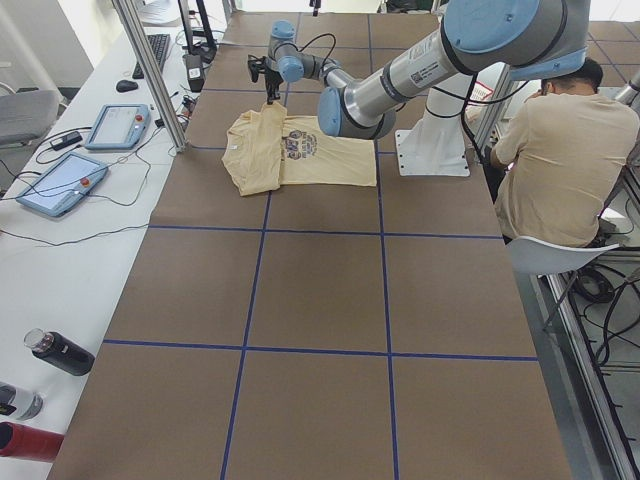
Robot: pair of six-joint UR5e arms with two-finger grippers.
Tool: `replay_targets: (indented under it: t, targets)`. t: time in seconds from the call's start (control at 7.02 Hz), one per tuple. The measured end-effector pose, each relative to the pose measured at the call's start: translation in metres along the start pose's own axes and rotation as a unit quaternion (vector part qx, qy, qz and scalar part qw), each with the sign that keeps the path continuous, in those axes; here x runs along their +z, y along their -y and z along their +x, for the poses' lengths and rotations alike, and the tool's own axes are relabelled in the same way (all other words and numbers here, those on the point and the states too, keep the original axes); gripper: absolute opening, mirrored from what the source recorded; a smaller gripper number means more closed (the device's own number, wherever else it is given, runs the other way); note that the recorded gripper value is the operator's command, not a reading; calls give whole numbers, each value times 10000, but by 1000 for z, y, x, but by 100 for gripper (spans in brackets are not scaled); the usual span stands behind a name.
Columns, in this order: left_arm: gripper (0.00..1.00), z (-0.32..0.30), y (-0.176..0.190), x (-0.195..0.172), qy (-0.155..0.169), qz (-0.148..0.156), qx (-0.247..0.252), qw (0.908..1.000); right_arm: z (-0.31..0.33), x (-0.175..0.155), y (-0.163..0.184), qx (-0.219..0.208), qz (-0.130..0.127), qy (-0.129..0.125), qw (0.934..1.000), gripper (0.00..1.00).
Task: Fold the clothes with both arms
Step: 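Carry the grasped sleeve with the left gripper across the shirt body, then release the sleeve and move both grippers to the hem nearest the robot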
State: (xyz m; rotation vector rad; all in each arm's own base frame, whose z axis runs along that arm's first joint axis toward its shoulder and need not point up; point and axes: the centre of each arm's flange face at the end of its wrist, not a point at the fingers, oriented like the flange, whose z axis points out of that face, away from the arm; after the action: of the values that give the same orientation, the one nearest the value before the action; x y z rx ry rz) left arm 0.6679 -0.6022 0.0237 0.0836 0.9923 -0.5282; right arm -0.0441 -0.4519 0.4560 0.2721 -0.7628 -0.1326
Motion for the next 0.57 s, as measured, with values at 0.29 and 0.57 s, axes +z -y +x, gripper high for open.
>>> replay_targets:
  t: [0.29,0.57]
  targets:
    - [100,11,-5,-3,-143,89,-346,9993,-1,0,1,-10,6,5,10000,100]
    - [100,23,-20,-26,-395,-29,137,9991,-5,-3,2,97,39,26,9999,100]
